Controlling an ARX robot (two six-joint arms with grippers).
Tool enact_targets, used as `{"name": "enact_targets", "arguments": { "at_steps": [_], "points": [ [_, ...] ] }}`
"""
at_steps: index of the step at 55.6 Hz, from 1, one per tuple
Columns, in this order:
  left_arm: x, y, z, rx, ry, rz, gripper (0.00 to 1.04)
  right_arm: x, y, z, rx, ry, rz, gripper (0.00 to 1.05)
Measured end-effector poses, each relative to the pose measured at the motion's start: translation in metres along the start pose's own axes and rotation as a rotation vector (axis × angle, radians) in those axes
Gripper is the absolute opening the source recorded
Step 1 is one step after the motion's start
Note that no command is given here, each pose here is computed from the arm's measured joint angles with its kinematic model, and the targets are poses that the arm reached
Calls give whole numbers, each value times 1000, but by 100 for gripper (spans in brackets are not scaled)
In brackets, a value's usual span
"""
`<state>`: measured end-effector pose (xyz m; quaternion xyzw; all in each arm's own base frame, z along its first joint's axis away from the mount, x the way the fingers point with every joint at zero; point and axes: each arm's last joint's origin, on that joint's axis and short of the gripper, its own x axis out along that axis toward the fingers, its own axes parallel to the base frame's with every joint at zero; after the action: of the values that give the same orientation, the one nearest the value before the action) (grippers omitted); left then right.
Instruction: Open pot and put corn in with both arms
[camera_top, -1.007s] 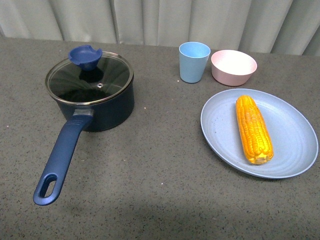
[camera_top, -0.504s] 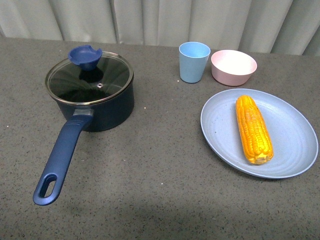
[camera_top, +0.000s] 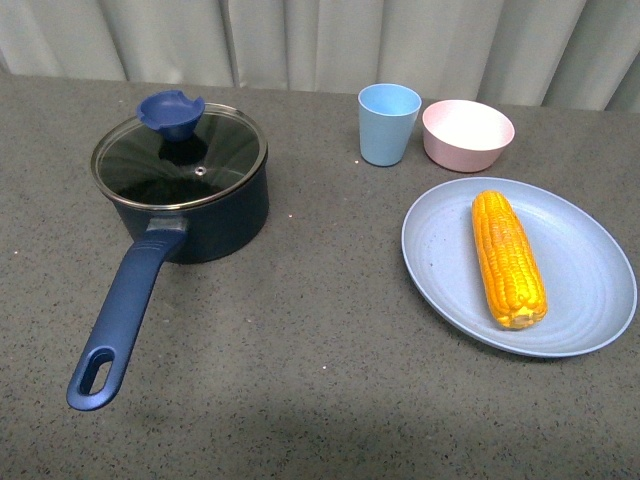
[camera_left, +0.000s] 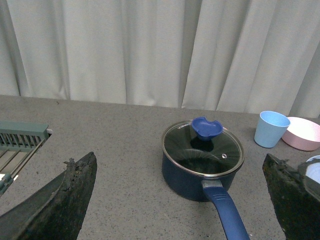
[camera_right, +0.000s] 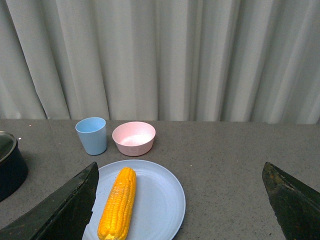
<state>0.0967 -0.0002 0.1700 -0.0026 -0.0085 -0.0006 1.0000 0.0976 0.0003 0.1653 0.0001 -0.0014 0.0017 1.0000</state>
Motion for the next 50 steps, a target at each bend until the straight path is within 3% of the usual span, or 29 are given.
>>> {"name": "enact_targets", "arguments": {
  "at_steps": [22, 26, 31, 50],
  "points": [
    [0, 0, 0, -1, 1, 7, 98, 0, 0, 0, 0, 0, 0, 96],
    [7, -1, -6, 7, 81, 231, 98, 0, 0, 0, 0, 0, -1, 96],
    [20, 1, -9, -20, 123, 293, 98, 0, 0, 0, 0, 0, 0, 96],
    [125, -10, 3, -152, 74, 117, 98, 0, 0, 0, 0, 0, 0, 96]
  ]
}}
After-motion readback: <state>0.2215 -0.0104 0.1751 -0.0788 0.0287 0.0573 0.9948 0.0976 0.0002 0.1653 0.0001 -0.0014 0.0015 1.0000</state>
